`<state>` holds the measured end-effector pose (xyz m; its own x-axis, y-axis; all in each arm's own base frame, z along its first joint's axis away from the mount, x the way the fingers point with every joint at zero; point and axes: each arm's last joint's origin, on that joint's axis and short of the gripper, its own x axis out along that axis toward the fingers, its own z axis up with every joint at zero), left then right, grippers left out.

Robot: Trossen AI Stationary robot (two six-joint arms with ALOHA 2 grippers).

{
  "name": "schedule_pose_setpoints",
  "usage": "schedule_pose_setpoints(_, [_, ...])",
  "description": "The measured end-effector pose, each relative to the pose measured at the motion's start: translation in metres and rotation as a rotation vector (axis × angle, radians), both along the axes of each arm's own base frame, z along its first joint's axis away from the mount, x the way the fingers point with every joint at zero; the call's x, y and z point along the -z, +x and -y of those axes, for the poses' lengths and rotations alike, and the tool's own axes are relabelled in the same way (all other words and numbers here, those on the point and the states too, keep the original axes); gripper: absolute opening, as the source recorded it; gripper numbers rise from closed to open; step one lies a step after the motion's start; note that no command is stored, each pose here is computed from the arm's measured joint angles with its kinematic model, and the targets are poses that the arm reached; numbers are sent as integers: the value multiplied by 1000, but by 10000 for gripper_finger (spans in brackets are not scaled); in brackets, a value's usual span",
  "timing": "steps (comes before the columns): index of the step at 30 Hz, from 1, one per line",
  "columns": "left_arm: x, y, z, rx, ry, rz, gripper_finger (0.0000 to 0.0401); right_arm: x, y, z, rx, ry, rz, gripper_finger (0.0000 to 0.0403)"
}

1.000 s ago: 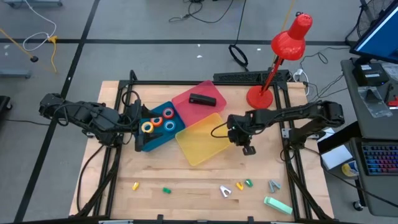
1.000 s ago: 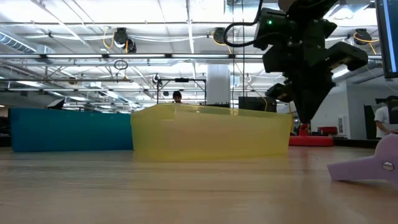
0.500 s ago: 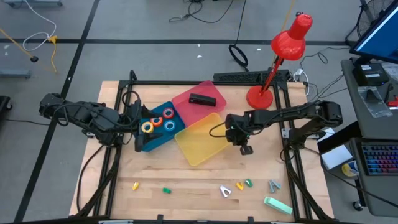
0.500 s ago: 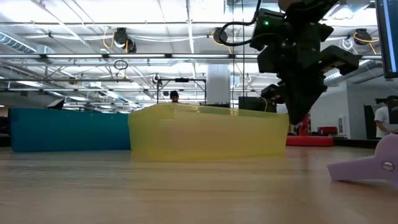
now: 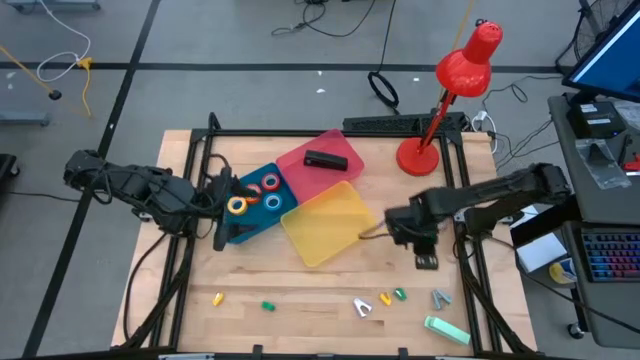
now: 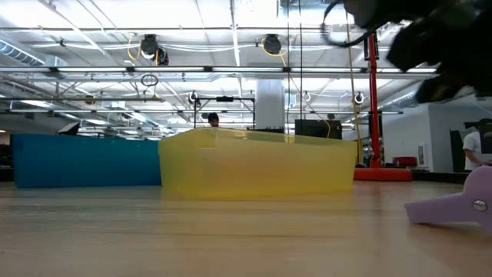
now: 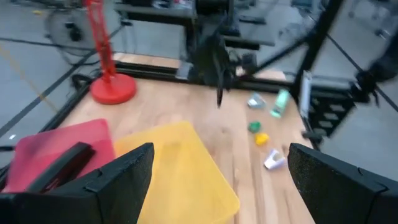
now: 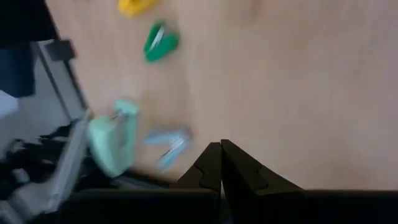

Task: Pick and place Stapler, Stapler remover, tape
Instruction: Put the light blue stapler into the pink bin

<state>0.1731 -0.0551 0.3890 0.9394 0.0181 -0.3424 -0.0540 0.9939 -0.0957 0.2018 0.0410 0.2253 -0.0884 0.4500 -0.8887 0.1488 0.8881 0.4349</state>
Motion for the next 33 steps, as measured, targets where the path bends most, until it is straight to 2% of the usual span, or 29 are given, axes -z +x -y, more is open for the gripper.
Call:
schedule_pose_setpoints(4, [16, 2, 7, 78, -16, -27, 367, -14, -21, -33, 125, -21, -89, 0])
schedule_pose_setpoints(10, [44, 9, 26, 230, -78, 18, 367, -27, -50, -79, 258, -2, -165, 0])
schedule_pose_setpoints(17, [66, 9, 39, 283, -155, 31, 367, -29, -77, -127, 312, 34, -241, 0])
schedule_pose_setpoints(20, [67, 8, 42, 297, -159, 41, 367, -29, -86, -136, 353, 15, -228, 0])
schedule_pose_setpoints(26, [64, 9, 42, 313, -116, 83, 367, -28, -91, -142, 368, -27, -106, 7])
schedule_pose_setpoints(29, [64, 10, 40, 307, -96, 89, 367, -25, -91, -141, 371, -35, -79, 26])
schedule_pose_setpoints(33, [64, 13, 36, 291, -70, 98, 367, -20, -89, -144, 331, 4, -39, 72])
